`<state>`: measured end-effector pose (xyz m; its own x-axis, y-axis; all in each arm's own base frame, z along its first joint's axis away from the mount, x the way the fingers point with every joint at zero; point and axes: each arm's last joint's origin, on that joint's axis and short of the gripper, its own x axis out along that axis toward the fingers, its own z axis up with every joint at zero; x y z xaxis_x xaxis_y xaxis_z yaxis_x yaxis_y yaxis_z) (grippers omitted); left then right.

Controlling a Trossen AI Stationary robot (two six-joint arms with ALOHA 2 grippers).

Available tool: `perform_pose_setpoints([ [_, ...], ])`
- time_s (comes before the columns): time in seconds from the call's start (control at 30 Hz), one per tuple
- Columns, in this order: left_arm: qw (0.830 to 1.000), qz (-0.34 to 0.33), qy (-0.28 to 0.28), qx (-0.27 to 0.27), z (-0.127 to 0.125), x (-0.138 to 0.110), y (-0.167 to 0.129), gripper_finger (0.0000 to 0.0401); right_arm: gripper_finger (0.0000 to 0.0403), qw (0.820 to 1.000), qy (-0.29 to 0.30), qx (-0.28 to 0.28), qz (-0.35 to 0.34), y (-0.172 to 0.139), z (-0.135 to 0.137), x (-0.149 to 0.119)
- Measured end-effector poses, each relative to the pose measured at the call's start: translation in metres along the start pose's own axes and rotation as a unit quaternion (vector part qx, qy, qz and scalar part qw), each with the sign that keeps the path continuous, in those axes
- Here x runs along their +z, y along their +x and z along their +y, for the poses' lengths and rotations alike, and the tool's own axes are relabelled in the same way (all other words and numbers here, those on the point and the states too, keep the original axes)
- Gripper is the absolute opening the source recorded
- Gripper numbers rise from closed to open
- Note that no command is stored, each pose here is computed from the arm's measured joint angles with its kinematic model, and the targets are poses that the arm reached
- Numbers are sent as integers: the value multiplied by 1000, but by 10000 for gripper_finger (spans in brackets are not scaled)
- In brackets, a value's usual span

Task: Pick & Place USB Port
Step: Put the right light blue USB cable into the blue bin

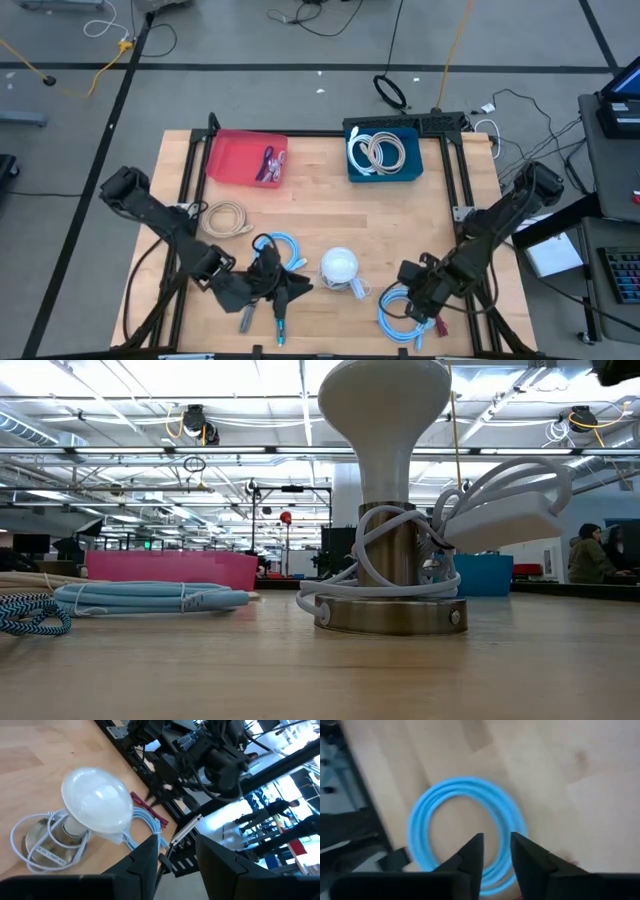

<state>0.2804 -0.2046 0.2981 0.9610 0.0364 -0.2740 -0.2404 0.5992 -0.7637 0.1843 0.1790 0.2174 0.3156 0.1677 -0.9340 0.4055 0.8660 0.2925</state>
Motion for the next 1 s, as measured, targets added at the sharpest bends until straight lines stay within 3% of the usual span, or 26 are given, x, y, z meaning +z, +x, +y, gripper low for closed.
perform_pose_setpoints([
  [0.23,1000,-14,0,0,-4,-9,-9,136,175,999,13,-44,-14,4,-10,0],
  [0.47,1000,-17,-3,0,-5,-11,-12,136,241,999,39,-25,-1,26,-22,-8],
  [1.0,1000,-17,-13,0,-5,-11,-11,136,294,1000,-21,-13,5,31,-24,-11],
])
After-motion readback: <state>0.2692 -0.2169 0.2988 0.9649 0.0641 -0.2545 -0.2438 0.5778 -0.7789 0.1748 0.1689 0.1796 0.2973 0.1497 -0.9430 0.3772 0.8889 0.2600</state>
